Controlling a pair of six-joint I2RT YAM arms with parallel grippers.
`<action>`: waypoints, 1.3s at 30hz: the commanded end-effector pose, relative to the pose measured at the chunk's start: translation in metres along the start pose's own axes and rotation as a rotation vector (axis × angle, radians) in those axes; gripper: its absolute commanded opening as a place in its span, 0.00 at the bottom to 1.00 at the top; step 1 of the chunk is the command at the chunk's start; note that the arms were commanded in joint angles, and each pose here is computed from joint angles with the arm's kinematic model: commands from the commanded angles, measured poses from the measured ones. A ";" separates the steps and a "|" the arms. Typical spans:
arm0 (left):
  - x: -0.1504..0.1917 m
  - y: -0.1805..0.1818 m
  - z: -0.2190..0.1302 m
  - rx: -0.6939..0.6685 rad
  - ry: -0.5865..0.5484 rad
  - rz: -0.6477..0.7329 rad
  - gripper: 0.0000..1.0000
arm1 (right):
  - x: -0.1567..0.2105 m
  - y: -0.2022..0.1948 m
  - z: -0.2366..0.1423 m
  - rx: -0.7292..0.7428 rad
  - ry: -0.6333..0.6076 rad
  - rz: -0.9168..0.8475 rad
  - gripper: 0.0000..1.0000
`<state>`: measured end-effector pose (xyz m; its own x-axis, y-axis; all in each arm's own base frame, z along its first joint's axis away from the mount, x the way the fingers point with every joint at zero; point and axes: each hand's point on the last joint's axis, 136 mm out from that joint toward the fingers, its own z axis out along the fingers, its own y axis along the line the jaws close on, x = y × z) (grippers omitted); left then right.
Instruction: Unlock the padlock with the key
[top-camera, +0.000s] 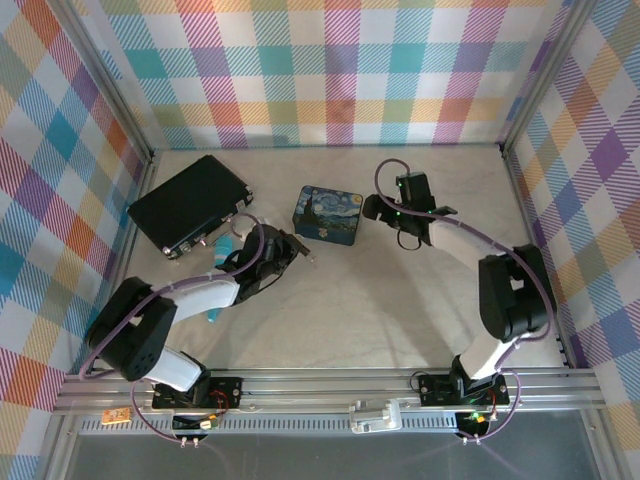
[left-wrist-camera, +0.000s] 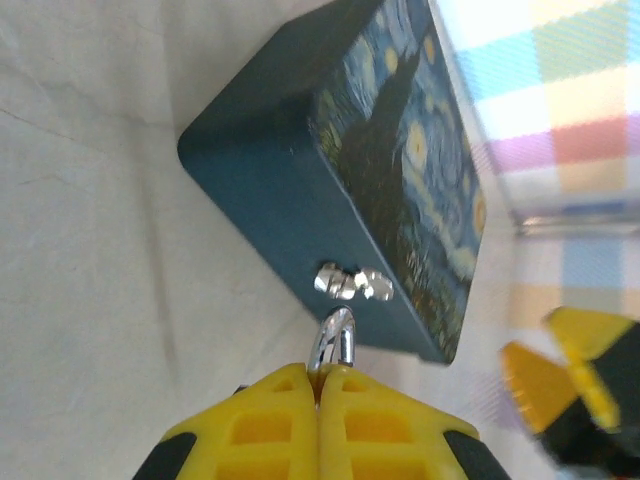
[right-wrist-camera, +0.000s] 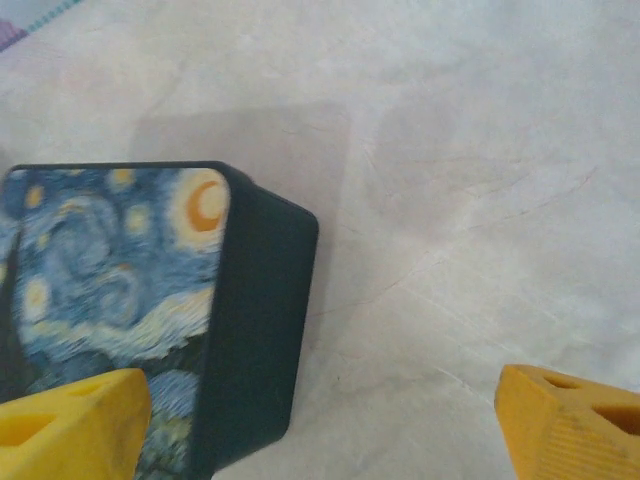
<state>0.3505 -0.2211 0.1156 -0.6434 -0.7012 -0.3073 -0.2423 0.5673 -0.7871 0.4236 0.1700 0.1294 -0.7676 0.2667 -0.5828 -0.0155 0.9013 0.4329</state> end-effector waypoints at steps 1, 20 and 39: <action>0.016 0.021 -0.024 -0.177 0.146 0.175 0.00 | 0.011 -0.008 -0.024 0.035 0.028 -0.118 0.92; 0.067 0.080 -0.036 -0.421 0.287 0.353 0.14 | 0.022 -0.054 -0.071 0.207 -0.080 -0.121 0.99; -0.101 0.025 -0.119 -0.581 -0.341 0.629 1.00 | -0.002 -0.176 -0.055 0.480 -0.266 -0.188 0.99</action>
<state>0.3139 -0.1355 0.1666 -0.6432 -0.3333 -0.6893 -0.2298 0.9428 -0.2414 0.3752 -0.0058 0.0901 -0.6641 0.1533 -0.7318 0.2324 0.9726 -0.0072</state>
